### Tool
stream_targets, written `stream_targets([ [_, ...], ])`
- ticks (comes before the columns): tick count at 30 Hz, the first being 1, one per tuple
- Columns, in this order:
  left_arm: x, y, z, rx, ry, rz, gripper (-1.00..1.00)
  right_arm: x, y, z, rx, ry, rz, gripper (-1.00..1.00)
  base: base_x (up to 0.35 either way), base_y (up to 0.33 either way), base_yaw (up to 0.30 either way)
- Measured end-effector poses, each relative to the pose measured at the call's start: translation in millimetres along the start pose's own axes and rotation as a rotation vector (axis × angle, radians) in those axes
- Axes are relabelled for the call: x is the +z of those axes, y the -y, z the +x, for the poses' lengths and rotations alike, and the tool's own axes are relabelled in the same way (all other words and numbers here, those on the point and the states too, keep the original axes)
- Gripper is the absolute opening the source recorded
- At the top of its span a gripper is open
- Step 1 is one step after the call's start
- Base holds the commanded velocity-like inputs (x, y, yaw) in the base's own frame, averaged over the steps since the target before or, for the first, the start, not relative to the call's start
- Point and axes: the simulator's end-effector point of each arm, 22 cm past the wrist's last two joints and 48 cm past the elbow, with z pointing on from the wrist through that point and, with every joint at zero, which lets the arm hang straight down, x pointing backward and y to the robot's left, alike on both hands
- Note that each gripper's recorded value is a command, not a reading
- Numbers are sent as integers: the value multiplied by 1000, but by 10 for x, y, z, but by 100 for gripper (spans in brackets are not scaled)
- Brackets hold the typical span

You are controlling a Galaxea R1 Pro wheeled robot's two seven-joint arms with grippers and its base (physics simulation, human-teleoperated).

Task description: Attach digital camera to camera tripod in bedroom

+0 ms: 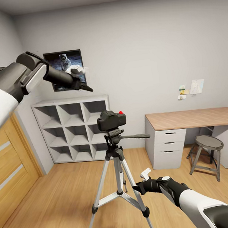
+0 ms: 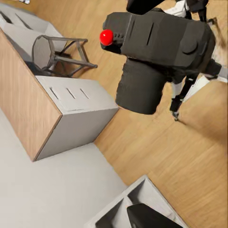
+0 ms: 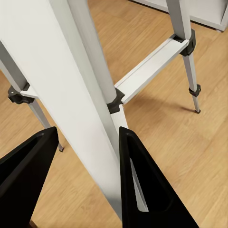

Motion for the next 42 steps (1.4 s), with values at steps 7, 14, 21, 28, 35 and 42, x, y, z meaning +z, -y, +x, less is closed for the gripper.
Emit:
stream_targets([
  [7,-257,-619,462,-126,-5,-74,100,1,-1,0,0,0,0,-100,0,0,0],
  [14,319,-965,2240,-400,-204,-77,100,2,0,0,1,1,1,-100,0,0,0],
  [21,606,-843,4334,-773,-447,-116,100,-4,12,3,3,1,3,-100,0,0,0],
  [28,750,-308,5510,-890,-592,-94,100,3,0,-1,4,1,2,-100,0,0,0],
  [35,1117,877,6838,-893,-615,28,100,0,4,2,4,1,2,-100,0,0,0],
  [42,1184,1978,7903,-1009,-468,-22,100,2,2,-1,4,1,3,-100,0,0,0],
])
